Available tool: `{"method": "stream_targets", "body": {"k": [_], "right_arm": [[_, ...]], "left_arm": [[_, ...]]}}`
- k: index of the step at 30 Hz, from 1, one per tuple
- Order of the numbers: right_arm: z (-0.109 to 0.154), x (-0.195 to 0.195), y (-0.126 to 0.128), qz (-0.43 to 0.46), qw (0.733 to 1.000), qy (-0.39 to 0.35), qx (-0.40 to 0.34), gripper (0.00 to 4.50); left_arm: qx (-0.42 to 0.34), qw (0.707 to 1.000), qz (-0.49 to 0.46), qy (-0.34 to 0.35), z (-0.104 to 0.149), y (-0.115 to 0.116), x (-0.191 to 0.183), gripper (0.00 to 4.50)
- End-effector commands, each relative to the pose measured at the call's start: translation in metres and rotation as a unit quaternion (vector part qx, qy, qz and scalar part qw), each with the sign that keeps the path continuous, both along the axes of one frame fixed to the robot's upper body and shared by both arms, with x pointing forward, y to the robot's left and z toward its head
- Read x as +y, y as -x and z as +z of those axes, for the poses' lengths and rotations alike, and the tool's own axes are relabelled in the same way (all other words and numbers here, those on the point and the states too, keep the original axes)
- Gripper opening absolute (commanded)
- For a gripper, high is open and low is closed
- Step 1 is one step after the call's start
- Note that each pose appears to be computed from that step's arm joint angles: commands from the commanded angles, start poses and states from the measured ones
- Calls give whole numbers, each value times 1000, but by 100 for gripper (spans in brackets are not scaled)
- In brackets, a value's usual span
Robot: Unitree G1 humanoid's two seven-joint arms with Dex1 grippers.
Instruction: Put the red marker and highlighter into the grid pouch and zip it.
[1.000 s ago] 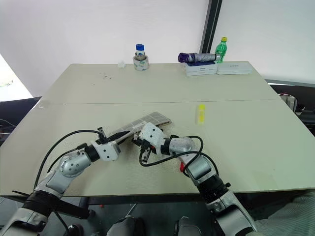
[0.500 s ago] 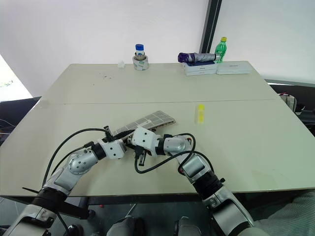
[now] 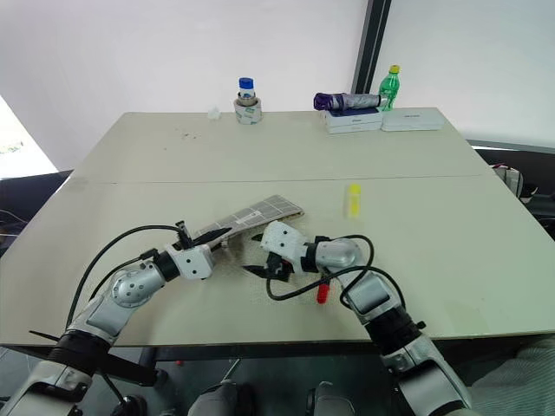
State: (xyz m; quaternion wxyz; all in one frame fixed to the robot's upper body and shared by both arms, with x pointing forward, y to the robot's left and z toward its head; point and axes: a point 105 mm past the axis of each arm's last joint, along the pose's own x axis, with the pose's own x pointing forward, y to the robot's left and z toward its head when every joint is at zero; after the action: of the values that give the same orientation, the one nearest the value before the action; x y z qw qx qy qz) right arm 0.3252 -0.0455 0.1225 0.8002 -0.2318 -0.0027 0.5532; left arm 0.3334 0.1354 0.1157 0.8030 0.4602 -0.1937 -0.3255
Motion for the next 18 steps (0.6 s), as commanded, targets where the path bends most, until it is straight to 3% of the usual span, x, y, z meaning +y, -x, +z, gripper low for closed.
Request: {"method": "stream_targets", "body": {"k": [1, 4, 14, 18], "right_arm": [[29, -8, 2, -7, 998, -58, -21, 339], [39, -13, 0, -38, 992, -123, 11, 339], [40, -68, -4, -155, 978, -139, 8, 339], [50, -112, -11, -299, 921, -247, -40, 339]], "left_arm": [[-23, 1000, -4, 18, 15, 2, 5, 0], [-21, 1000, -5, 23, 17, 2, 6, 0], [-20, 1000, -6, 18, 14, 4, 9, 0], [-20, 1000, -3, 21, 13, 5, 10, 0]]}}
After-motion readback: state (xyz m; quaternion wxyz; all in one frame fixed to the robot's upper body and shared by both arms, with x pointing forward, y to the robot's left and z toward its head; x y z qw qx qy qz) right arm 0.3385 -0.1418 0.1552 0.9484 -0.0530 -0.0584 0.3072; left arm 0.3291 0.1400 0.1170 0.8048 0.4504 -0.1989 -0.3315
